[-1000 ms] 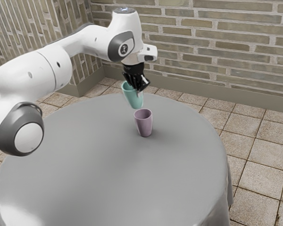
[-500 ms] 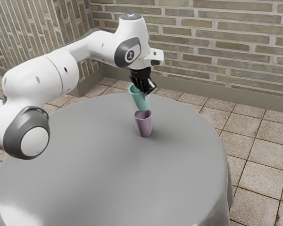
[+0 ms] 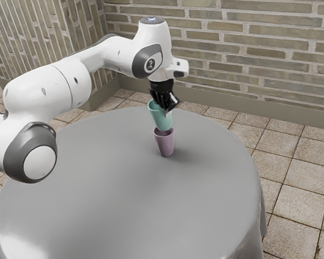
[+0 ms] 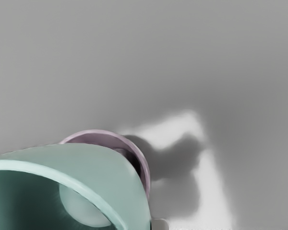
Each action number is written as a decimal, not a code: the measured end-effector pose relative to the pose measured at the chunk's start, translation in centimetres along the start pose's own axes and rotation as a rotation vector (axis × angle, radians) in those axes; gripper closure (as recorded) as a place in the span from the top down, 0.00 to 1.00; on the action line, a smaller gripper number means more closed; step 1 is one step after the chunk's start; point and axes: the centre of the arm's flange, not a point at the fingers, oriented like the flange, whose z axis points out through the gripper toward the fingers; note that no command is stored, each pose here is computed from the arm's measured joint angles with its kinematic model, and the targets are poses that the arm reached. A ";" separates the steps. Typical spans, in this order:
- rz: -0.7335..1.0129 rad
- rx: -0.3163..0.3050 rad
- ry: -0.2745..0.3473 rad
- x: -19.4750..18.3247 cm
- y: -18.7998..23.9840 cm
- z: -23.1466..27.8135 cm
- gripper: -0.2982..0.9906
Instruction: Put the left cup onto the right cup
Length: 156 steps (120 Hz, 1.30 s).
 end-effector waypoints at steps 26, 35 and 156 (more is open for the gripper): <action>0.000 0.001 -0.020 -0.2 -0.1 0.4 0.16; 0.001 0.002 -0.023 -0.2 -0.1 0.5 0.16; 0.011 0.013 -0.051 0.1 0.2 3.8 0.30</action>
